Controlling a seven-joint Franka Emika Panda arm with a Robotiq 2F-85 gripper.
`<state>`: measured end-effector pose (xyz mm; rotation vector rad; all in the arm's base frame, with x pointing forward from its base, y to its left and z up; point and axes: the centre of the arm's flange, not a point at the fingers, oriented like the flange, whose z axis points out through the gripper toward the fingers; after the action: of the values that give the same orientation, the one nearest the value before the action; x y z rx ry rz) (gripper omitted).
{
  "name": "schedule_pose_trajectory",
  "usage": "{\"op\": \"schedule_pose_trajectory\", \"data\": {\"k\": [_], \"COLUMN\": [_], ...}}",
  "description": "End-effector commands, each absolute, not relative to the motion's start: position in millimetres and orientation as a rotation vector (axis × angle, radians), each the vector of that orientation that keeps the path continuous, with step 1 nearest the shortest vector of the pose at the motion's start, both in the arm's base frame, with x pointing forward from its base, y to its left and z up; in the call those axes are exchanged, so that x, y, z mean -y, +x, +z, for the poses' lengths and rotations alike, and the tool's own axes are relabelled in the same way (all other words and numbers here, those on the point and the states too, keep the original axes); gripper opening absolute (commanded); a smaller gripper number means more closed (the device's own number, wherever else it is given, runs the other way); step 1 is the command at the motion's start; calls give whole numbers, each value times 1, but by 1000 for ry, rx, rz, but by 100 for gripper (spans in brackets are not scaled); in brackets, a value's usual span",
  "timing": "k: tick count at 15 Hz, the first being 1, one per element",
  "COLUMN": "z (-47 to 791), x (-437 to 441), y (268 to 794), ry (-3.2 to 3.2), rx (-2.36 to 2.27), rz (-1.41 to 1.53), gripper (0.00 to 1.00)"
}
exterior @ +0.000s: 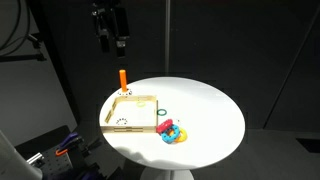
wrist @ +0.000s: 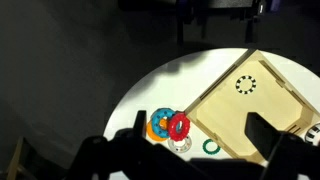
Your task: Remove the light green ring from the tray and drop it on the table
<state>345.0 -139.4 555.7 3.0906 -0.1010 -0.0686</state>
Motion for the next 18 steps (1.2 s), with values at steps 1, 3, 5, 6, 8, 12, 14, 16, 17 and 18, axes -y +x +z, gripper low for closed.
{"op": "schedule_pose_trajectory", "data": {"k": [1, 3, 5, 6, 8, 12, 14, 16, 17, 18], "z": [556, 556, 556, 556, 548, 526, 514, 500, 494, 487], "x": [139, 139, 139, 139, 134, 124, 117, 109, 105, 100], "y": [345, 345, 345, 345, 351, 376, 391, 406, 413, 422], "ry": [3091, 3091, 3091, 3090, 3078, 3055, 3056, 3071, 3076, 3090], "rx": [101, 101, 101, 101, 105, 108, 109, 100, 95, 89], "rz": [-68, -67, -67, -67, -58, -22, -3, 24, 45, 69], "gripper": [100, 100, 100, 100, 100, 100, 100, 100, 100, 100]}}
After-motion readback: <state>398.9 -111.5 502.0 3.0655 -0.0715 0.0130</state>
